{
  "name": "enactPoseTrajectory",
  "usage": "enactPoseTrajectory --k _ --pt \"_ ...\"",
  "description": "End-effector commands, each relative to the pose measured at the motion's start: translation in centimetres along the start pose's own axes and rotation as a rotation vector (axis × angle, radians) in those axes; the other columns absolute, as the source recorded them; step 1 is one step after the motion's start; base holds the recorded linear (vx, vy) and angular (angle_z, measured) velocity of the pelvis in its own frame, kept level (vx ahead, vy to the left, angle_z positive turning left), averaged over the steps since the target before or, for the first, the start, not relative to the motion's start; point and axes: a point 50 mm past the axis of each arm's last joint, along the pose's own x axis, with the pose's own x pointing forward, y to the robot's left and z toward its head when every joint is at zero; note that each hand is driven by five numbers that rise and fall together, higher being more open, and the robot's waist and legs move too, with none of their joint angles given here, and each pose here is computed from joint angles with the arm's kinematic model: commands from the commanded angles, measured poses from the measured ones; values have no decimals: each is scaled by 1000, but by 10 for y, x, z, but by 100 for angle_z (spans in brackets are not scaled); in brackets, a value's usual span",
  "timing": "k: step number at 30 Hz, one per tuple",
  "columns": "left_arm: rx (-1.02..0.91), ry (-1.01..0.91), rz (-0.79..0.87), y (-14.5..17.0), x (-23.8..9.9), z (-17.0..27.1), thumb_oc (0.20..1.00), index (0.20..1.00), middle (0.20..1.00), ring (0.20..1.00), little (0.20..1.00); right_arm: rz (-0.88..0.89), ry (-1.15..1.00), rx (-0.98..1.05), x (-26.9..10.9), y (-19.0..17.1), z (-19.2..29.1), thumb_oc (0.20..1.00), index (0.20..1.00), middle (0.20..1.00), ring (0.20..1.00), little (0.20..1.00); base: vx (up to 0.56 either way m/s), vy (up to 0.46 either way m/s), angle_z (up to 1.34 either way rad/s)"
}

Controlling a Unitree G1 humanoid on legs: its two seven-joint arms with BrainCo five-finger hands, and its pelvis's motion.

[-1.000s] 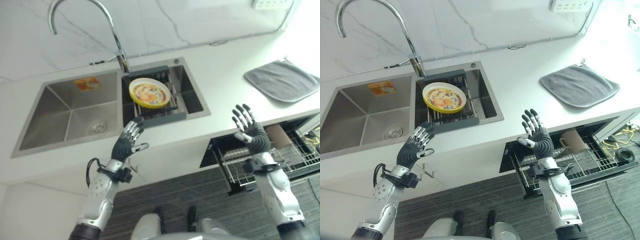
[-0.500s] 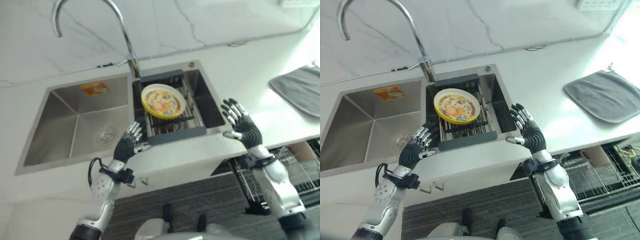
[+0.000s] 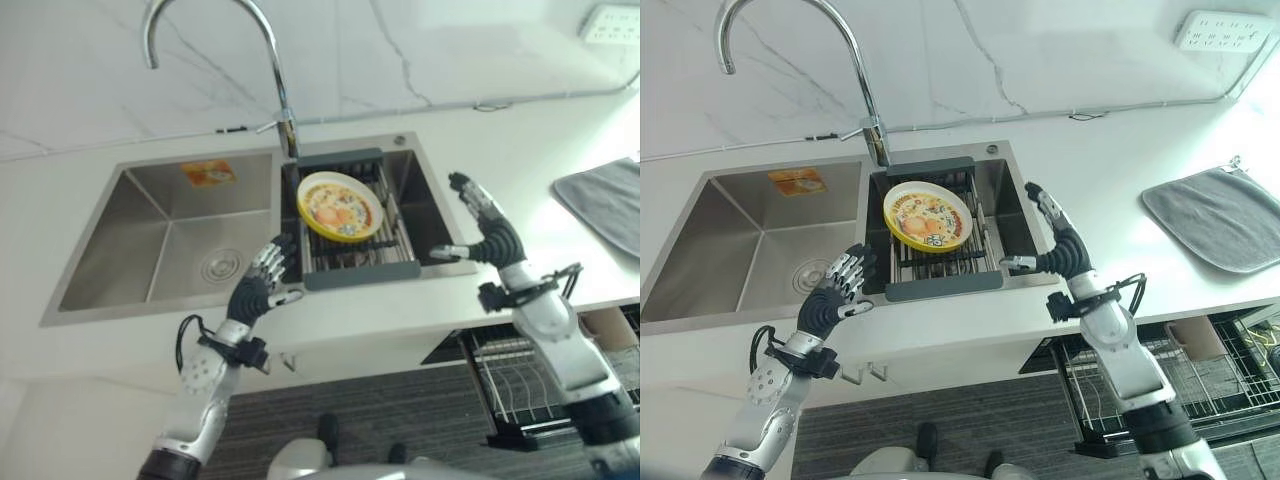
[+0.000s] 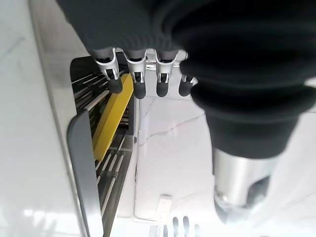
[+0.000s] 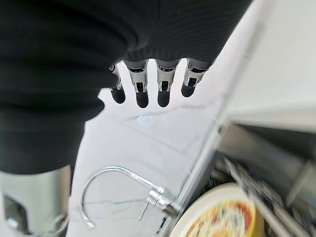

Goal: Place the dishes in the dishwasher.

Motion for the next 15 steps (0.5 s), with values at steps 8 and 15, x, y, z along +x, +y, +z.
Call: enactPoseTrajectory --k 8,15 --pt "103 -211 -141 -1 17 46 1000 1000 1000 1000 1000 -160 -9 -249 40 -12 4 1000 1000 1000 1000 1000 52 -7 18" --pt "132 -248 -210 -5 28 60 1000 1000 1000 1000 1000 -158 42 -267 64 6 0 1000 1000 1000 1000 1000 66 -17 5"
